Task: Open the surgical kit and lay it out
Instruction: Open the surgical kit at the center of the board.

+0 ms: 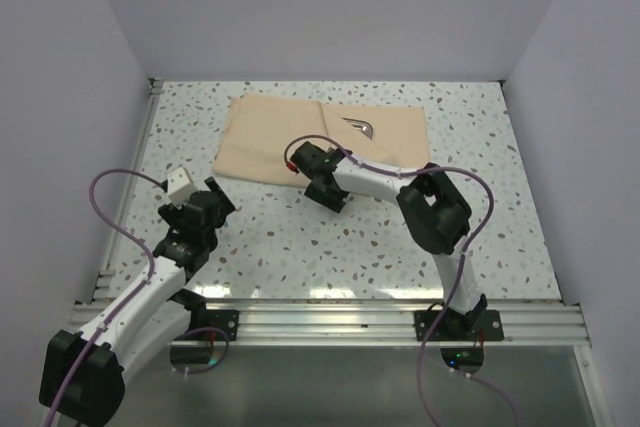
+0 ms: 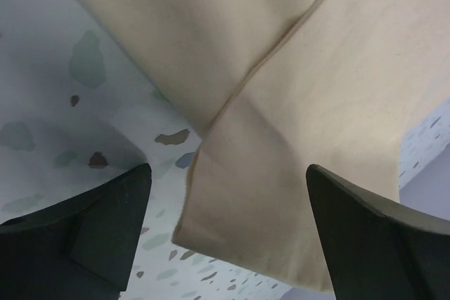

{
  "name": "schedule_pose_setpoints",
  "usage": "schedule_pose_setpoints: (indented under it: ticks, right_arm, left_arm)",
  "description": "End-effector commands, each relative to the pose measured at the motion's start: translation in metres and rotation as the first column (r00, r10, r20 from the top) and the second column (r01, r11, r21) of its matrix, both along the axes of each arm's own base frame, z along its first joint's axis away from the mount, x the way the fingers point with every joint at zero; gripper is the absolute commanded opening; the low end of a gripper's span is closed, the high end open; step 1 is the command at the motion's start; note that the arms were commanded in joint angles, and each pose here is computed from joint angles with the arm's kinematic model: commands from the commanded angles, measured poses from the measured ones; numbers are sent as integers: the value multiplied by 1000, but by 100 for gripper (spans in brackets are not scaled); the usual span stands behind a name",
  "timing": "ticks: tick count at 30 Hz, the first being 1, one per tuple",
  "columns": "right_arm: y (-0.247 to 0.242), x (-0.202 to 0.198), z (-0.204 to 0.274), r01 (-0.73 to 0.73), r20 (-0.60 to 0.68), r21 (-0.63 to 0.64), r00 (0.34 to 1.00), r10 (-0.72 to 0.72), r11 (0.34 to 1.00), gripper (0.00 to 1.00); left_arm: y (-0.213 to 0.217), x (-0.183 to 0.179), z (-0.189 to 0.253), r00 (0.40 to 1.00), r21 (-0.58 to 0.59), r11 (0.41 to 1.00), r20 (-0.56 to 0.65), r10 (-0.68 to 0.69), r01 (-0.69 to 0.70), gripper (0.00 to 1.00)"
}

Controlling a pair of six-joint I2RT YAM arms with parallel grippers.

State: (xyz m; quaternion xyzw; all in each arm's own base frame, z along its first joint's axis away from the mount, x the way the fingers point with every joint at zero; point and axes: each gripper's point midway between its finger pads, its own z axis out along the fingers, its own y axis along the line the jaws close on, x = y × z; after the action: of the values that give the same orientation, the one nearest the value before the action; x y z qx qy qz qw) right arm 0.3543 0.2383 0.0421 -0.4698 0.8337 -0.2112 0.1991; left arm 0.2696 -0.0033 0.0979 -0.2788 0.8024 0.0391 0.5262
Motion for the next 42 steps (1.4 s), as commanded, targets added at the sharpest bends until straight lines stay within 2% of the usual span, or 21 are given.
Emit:
schedule_pose_setpoints:
  ticks: [1,4,5,7,8,11,16,19,21,22,23,25,26,28,29,31,33,34,35,38,42]
  right_arm:
    - [-4,27,26,40,100,11,994,-41,999,94]
    - [-9,37,34,78,155,13,985,-79,997,68]
    - [-9,39,37,87,166,19,982,-89,996,57]
    - [-11,42,40,98,176,26,979,-101,995,47]
    - [-13,43,40,106,181,22,978,-109,994,33]
    - [-16,43,38,121,188,-2,975,-119,993,0]
    - [-23,38,40,157,185,-25,971,-149,987,0]
    - [-27,36,59,222,239,22,946,-221,975,0]
    - [-31,27,84,277,292,110,909,-298,954,0]
    - [-41,20,96,307,346,100,881,-322,946,0]
    - [-46,13,123,380,389,250,803,-452,891,0]
    - [-63,-10,134,448,373,323,750,-547,834,0]
    - [-69,-24,163,449,343,480,695,-632,754,0]
    - [-72,-45,176,419,269,604,694,-668,678,0]
    - [-85,-67,182,412,206,688,679,-705,598,0]
    - [-99,-91,177,408,142,745,677,-722,528,0]
    - [-111,-115,196,372,55,840,665,-745,394,0]
    - [-114,-124,187,382,28,843,673,-740,379,0]
    - [-117,-132,188,385,-11,861,668,-744,333,0]
    - [-124,-151,180,410,-78,867,671,-737,282,0]
    - [-118,-167,155,475,-155,834,691,-706,282,0]
  left_arm:
    - [-1,4,7,999,-21,1000,45,15,-14,99]
    - [-1,5,7,999,-21,1000,45,15,-14,99]
    - [-1,5,8,999,-21,1000,45,15,-14,99]
    - [-1,5,8,999,-20,1000,45,16,-15,100]
    - [-1,5,7,999,-21,1000,43,15,-14,99]
    - [-1,5,7,999,-20,1000,43,17,-16,99]
    - [-1,6,6,999,-18,1000,40,20,-19,99]
    - [0,5,5,999,-15,1000,34,23,-22,99]
    - [0,5,5,999,-15,1000,32,27,-26,99]
    - [1,5,6,999,-13,999,33,29,-29,100]
    - [1,5,6,999,-16,999,37,34,-33,99]
    - [2,4,5,999,-15,999,34,39,-38,100]
    - [3,4,6,998,-17,999,36,42,-41,99]
    - [3,3,6,998,-15,999,34,45,-44,99]
    - [4,3,7,998,-17,999,38,47,-46,99]
    - [5,2,8,998,-17,999,40,52,-51,99]
    - [6,1,8,997,-14,998,36,62,-61,99]
    - [7,0,9,997,-13,998,37,66,-66,99]
    - [7,0,13,997,-15,998,42,67,-66,99]
    - [7,-1,20,997,-21,997,40,69,-69,99]
    - [7,-7,36,997,-31,998,35,62,-61,98]
